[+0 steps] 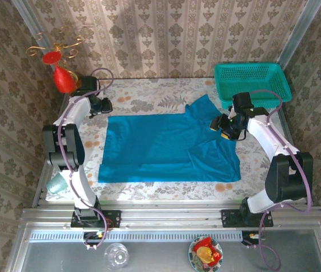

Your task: Fold the inside-out t-shirt

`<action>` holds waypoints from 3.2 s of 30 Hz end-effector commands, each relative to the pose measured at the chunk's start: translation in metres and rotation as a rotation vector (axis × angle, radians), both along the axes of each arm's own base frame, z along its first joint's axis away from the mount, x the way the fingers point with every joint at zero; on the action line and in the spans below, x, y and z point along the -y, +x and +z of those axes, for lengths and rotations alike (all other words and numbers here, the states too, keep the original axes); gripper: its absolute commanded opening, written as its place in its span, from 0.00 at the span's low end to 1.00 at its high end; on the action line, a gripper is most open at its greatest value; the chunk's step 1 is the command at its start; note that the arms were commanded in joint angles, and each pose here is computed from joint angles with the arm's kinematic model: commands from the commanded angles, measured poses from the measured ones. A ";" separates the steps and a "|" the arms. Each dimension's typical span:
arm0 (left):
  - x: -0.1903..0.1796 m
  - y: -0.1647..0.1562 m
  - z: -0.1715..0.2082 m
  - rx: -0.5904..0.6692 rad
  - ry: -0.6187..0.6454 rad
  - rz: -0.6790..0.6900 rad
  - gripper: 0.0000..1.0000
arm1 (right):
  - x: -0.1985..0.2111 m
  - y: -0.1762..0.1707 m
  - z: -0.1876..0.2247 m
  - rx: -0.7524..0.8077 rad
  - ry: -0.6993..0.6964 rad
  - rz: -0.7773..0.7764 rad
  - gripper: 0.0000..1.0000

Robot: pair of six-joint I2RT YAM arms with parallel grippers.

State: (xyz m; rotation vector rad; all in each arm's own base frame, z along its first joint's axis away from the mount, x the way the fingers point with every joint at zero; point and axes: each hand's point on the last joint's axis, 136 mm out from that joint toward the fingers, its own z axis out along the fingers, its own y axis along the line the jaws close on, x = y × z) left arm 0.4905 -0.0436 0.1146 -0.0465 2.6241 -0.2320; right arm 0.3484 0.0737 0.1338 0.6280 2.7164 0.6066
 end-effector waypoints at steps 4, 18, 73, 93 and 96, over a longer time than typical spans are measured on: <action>-0.009 0.006 -0.040 -0.130 0.070 -0.058 0.27 | 0.003 0.002 0.004 -0.011 -0.031 0.001 0.59; -0.016 0.007 -0.084 -0.234 0.094 -0.064 0.27 | 0.003 -0.001 -0.003 -0.040 -0.028 -0.013 0.59; -0.054 0.007 -0.092 -0.235 0.111 0.065 0.00 | -0.017 0.281 -0.107 0.268 -0.584 0.626 0.33; -0.048 0.004 -0.095 -0.241 0.120 0.042 0.00 | -0.025 0.250 -0.064 0.183 -0.583 0.512 0.33; -0.048 0.003 -0.096 -0.246 0.125 0.034 0.00 | -0.013 0.245 -0.080 0.124 -0.628 0.500 0.34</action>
